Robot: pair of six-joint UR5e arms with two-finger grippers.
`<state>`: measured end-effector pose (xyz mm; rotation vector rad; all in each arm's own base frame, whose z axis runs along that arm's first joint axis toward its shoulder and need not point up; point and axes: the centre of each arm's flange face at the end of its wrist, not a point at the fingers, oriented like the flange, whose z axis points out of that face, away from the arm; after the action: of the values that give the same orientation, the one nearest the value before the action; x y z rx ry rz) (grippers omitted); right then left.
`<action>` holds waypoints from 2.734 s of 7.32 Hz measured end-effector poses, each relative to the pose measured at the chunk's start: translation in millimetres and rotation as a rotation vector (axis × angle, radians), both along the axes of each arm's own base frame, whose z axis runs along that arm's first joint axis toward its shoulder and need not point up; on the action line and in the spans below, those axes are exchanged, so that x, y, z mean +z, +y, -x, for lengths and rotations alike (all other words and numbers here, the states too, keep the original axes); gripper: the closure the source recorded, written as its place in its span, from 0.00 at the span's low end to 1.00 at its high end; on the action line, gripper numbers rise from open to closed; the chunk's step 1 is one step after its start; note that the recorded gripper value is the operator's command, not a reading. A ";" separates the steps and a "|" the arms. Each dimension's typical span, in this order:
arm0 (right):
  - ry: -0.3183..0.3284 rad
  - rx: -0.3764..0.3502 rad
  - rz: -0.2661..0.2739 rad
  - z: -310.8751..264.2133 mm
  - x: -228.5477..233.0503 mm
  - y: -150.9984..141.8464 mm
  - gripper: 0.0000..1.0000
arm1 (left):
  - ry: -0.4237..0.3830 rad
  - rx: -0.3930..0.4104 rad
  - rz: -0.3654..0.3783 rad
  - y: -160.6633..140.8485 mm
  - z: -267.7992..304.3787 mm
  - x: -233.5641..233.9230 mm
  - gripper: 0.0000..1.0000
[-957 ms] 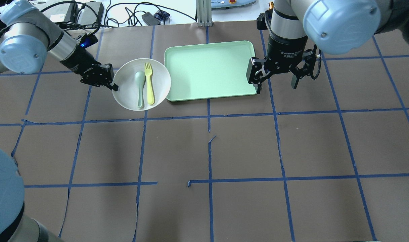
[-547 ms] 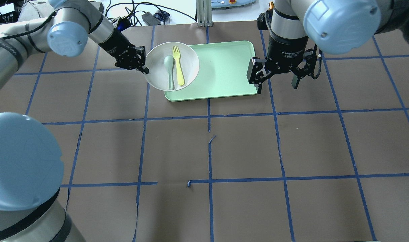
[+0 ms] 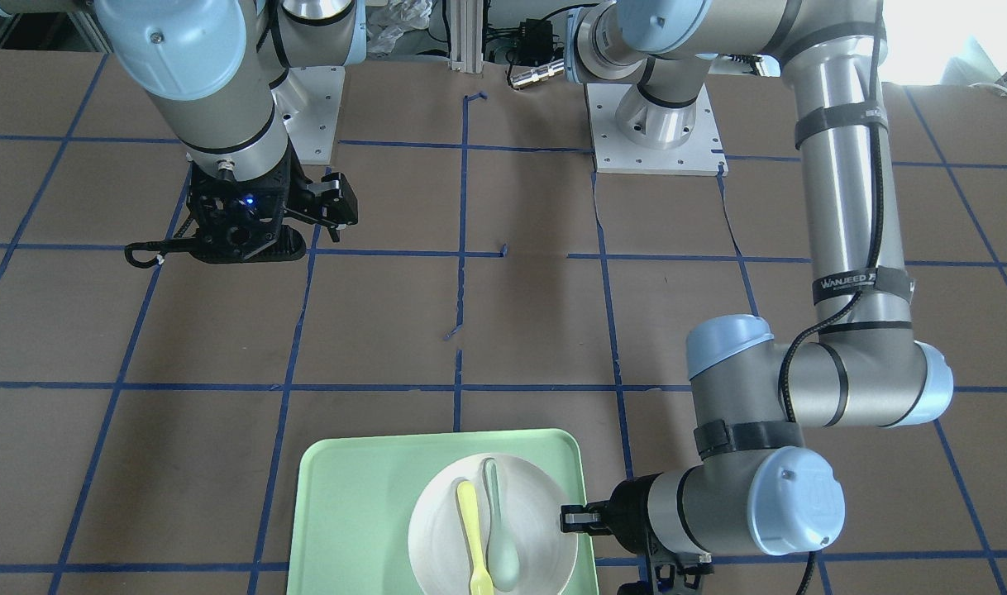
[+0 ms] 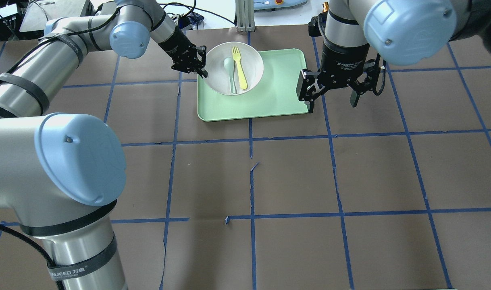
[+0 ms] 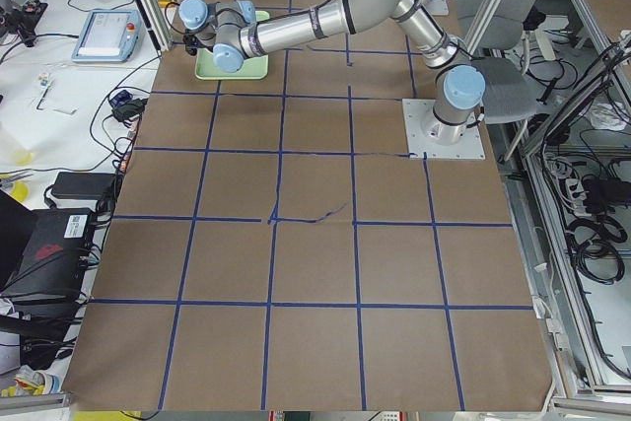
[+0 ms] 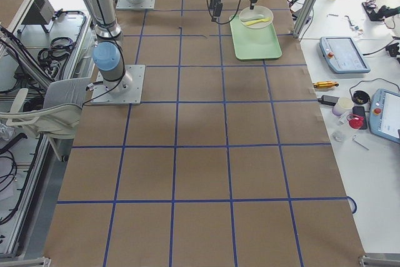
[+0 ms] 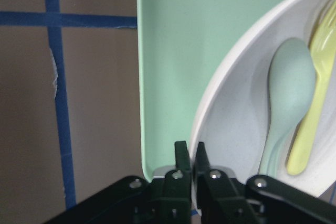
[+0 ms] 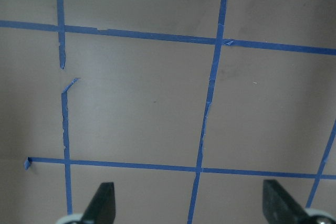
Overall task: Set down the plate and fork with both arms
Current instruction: 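Carry the bowl with the left gripper and lower it onto the green tray, then release the bowl and raise the left gripper while the right gripper moves over the bowl, then lower the right gripper into the bowl and grasp the yellow fork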
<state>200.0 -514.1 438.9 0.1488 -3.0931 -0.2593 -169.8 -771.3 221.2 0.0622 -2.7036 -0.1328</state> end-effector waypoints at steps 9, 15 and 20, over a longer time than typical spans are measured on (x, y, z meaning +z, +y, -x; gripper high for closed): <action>-0.015 0.002 0.076 -1.8 10.3 -9.1 0.00 | -0.004 -0.103 0.052 14.2 47.1 -38.4 0.00; -0.047 0.005 0.255 -13.6 -30.6 -82.0 0.05 | -0.318 -0.046 -0.041 93.9 -16.8 153.2 0.00; -0.148 0.052 0.307 -64.6 -136.0 -159.8 0.34 | -0.363 -0.016 -0.180 177.6 -48.0 199.4 0.00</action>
<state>264.7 -674.0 302.9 0.2475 -3.2174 0.2398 -121.8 -593.7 420.6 0.1304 -3.0467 -0.4054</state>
